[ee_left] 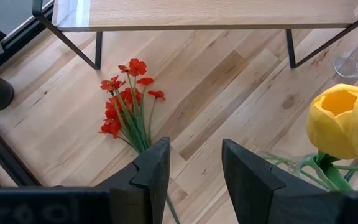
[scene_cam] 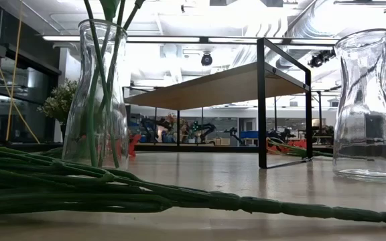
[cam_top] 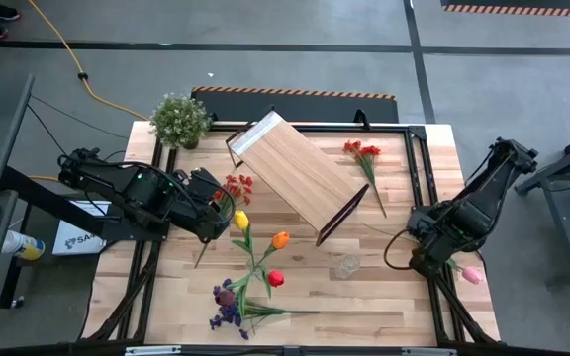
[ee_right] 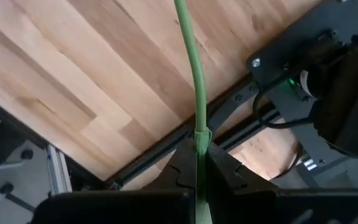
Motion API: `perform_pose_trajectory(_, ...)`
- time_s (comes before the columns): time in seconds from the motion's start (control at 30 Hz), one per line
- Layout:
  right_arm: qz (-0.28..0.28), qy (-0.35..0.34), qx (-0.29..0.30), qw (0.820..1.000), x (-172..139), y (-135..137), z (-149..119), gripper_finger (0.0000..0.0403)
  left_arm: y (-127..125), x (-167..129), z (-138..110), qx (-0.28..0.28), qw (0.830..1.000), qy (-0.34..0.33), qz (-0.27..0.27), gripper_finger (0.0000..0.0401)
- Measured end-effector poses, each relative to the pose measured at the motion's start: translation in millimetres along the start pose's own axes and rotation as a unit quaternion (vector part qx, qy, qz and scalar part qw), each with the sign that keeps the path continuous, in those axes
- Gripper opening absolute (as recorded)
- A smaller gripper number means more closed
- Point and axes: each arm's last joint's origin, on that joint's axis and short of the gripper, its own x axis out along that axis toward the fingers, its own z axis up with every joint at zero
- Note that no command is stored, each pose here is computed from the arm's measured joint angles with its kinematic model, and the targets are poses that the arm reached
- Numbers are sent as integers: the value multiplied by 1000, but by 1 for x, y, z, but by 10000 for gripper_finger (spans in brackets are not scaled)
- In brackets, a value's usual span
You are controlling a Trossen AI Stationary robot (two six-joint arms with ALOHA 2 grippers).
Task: Pick and place flowers into a vace then onto a shelf
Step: Put the pink tulip into the left transparent vase
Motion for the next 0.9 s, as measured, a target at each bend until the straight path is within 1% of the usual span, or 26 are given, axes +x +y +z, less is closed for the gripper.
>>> perform_pose_trajectory(0.13, 27, -24, -1, 999, -11, 3, -5, 6, 0, 0, 0, 3, 1000, -1, 0, 179)
perform_pose_trajectory(0.37, 99, -111, -5, 989, -41, 8, -8, 6, 0, 0, 0, 3, 1000, -1, 0, 179)
perform_pose_trajectory(0.6, 163, -204, -27, 965, -64, 13, -5, 5, 0, 0, 0, 2, 1000, -1, -1, 179)
perform_pose_trajectory(0.73, 183, -256, -42, 948, -71, 17, 0, 3, -2, 0, 1, -5, 1000, -7, -11, 179)
perform_pose_trajectory(0.9, 191, -327, -56, 924, -77, 22, 11, 3, -7, 0, 3, -17, 999, -16, -31, 179)
